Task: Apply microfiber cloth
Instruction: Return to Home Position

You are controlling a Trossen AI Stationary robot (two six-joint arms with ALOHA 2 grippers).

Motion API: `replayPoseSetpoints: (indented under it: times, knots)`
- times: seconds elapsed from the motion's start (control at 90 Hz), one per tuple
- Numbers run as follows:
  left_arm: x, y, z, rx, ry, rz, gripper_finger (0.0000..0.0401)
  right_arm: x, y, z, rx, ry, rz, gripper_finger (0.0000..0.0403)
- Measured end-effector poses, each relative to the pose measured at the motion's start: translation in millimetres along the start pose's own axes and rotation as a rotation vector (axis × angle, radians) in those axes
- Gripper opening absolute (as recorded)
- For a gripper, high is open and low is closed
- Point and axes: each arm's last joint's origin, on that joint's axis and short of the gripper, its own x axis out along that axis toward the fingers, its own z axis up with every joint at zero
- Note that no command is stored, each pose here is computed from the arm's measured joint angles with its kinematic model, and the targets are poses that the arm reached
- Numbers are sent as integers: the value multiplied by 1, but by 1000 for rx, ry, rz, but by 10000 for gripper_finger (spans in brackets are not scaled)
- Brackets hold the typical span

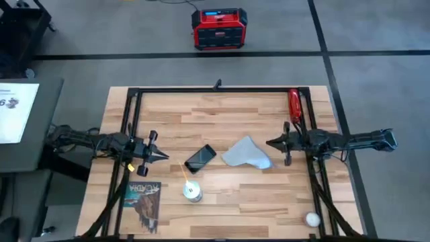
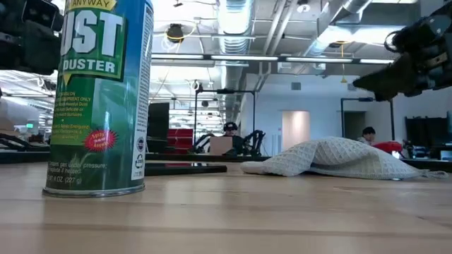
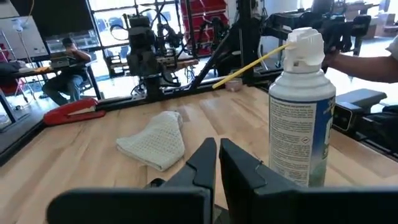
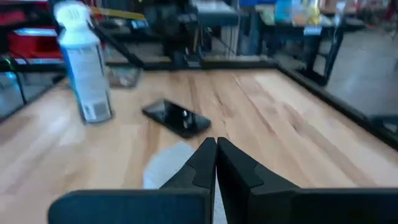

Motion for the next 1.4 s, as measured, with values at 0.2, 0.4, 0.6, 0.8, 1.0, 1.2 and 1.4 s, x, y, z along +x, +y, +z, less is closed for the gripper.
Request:
replayPoseSetpoints:
  times: [0.2,0.4,0.6,0.8,1.0,1.2,1.4]
  knots:
    - [-7,2,10,7,-28,0,0,-9,1,8,-23,-100,26,0]
    - [-9,1,12,9,-7,-23,0,-9,2,7,-56,-97,32,0]
    - [-14,2,23,-6,-9,-40,0,-9,2,7,-85,-95,34,0]
    - [-20,5,43,116,-82,-37,0,-8,-2,6,-71,-86,-8,0]
    - [-15,3,25,76,-9,-44,0,-8,-6,6,-27,-84,-48,0]
    - [-5,-2,8,-2,-106,-73,0,-8,-7,6,-6,-84,-61,0]
    - [-6,-2,10,-37,-135,-113,0,-8,-7,6,76,-86,-59,0]
